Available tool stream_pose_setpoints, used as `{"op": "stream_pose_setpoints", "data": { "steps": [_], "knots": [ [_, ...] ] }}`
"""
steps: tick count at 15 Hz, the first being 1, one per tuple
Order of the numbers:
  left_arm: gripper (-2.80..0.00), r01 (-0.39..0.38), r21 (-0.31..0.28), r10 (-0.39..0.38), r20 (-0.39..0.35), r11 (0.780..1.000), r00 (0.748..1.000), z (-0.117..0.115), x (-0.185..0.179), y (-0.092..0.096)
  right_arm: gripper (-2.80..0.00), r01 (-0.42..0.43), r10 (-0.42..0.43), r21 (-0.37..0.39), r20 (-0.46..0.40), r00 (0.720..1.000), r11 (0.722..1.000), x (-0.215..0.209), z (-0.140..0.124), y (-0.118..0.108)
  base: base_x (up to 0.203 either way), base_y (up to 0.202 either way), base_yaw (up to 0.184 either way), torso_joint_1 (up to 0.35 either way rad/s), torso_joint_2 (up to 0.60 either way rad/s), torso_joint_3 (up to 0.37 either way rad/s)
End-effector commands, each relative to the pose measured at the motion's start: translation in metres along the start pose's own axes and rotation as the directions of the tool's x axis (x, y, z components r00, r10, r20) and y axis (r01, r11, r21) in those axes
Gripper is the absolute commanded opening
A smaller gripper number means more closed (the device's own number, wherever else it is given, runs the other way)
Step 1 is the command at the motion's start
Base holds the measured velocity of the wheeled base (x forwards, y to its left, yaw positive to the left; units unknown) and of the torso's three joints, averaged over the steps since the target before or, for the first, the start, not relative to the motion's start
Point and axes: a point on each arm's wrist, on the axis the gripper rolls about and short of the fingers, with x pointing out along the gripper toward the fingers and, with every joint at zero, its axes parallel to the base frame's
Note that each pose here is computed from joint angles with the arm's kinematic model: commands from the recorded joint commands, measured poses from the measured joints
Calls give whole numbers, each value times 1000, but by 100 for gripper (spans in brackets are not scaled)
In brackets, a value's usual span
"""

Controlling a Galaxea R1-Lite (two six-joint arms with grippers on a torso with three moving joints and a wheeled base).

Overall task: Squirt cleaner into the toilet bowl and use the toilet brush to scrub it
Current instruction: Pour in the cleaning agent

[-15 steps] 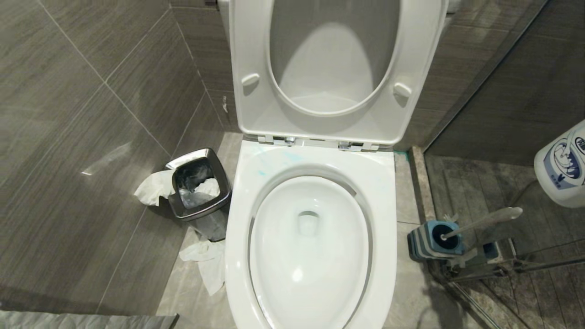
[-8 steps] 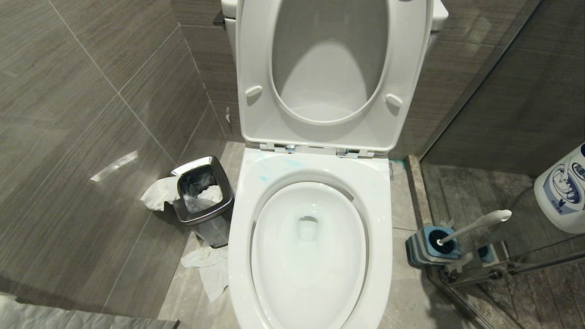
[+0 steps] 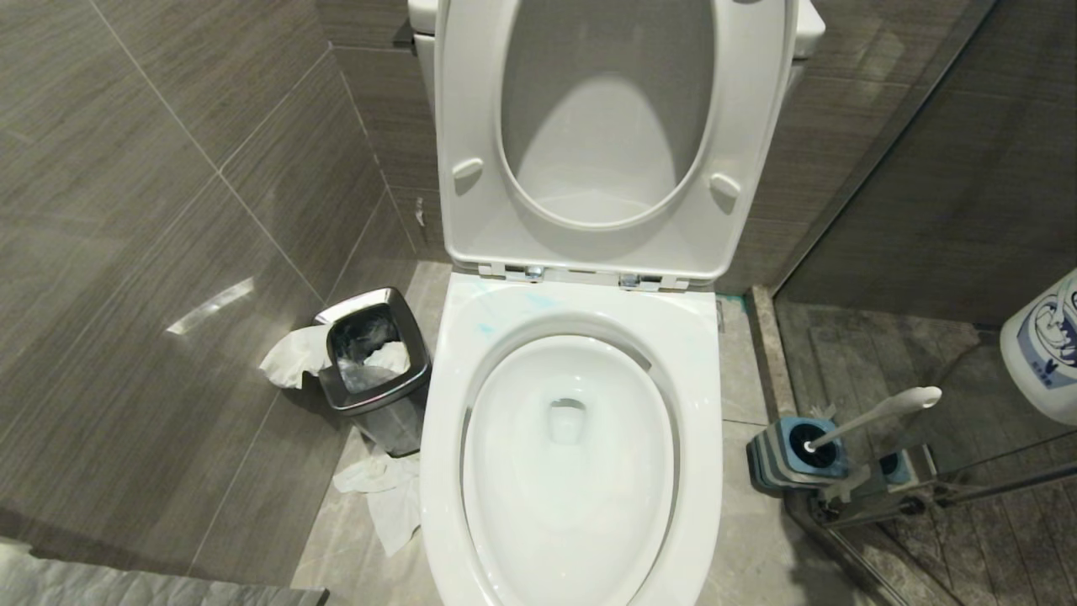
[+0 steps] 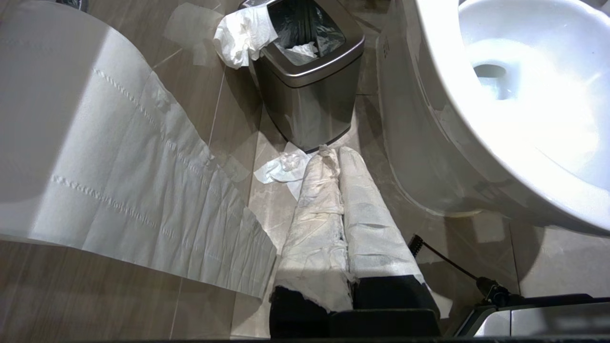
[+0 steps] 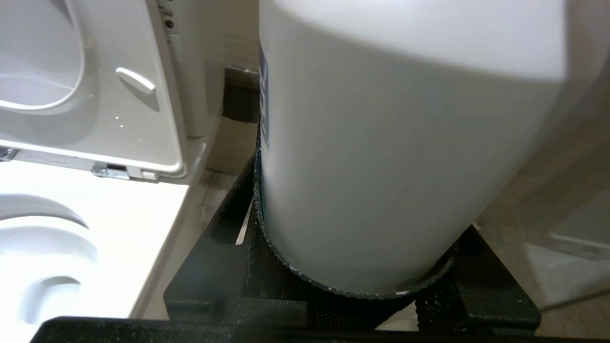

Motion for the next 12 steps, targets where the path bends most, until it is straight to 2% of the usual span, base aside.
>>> {"op": "stream_pose_setpoints", "data": {
  "steps": [1,6,9,12],
  "knots": [
    [-280,0,1,0,-1,1000,1000,0,0,0,-280,-32,32,6,-25,999,999,13,-3,5,0,0,0,0,0,0],
    [-280,0,4,0,-1,1000,1000,0,0,0,-280,-103,105,36,-57,993,994,39,-5,28,0,0,0,0,0,0],
    [-280,0,6,0,-1,1000,1000,0,0,0,-280,-123,127,62,-56,990,990,49,-6,58,0,0,0,0,0,0],
    [-280,0,6,0,-1,1000,1000,0,0,0,-280,-139,142,52,-57,988,989,51,-4,86,0,0,0,0,0,0]
  ]
}}
